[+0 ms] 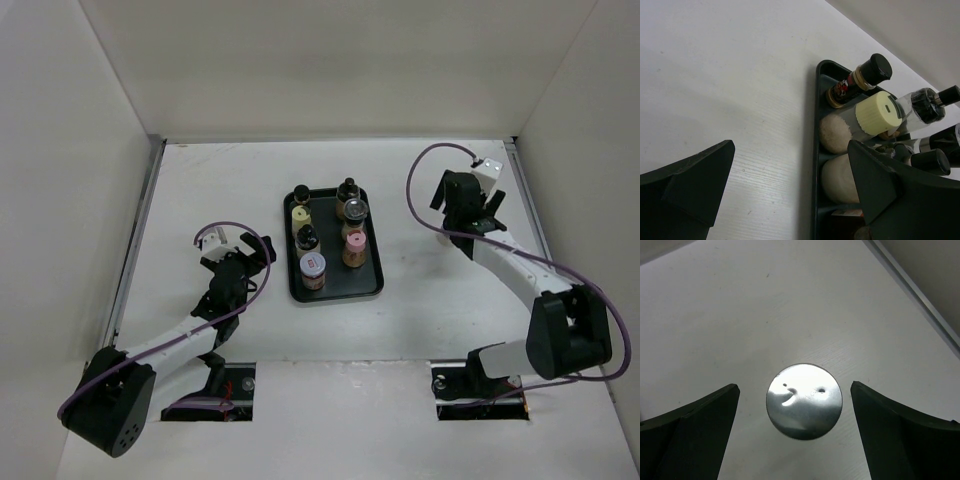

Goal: Organize the condiment bottles

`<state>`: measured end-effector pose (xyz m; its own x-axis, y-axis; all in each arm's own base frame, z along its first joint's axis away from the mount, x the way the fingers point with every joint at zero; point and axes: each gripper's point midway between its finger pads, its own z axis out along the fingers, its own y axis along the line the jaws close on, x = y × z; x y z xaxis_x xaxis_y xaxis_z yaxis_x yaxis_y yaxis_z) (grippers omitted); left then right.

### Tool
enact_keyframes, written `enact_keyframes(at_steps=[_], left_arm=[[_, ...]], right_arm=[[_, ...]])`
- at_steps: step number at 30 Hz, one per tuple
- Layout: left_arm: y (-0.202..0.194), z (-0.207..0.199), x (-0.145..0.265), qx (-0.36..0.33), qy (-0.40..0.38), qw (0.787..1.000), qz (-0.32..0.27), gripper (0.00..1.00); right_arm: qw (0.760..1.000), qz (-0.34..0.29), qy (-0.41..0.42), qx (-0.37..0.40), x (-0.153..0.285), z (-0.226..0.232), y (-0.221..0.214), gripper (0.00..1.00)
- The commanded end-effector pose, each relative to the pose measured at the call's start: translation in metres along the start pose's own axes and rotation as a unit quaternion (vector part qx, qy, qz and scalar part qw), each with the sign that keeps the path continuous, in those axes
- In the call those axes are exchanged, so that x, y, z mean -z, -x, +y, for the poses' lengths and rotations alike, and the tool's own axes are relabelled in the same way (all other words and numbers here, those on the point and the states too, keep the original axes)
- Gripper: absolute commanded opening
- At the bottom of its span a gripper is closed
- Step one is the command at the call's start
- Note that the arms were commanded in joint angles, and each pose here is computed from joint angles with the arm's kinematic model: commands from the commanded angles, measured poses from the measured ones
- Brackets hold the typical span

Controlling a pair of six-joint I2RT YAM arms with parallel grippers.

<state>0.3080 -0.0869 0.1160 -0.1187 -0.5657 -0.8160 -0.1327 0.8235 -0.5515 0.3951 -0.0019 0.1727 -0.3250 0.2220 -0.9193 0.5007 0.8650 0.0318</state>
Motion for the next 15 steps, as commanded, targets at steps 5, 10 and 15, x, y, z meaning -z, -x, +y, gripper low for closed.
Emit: enact_keyframes(at_steps=[5, 10, 15], left_arm=[[0.005, -0.009, -0.002, 0.017, -0.017, 1.000, -0.008, 1.00], [0.008, -0.009, -0.001, 0.020, -0.017, 1.000, -0.014, 1.00], [0.010, -0.007, -0.001, 0.022, -0.015, 1.000, -0.017, 1.00]], right_arm=[[0.999, 0.018, 0.018, -0.024, -0.026, 0.009, 0.001, 1.00], [0.999, 0.023, 0.026, -0.024, -0.030, 0.014, -0.005, 0.63], [0.997, -0.038, 0.054, -0.031, 0.021, 0.017, 0.030, 0.46]])
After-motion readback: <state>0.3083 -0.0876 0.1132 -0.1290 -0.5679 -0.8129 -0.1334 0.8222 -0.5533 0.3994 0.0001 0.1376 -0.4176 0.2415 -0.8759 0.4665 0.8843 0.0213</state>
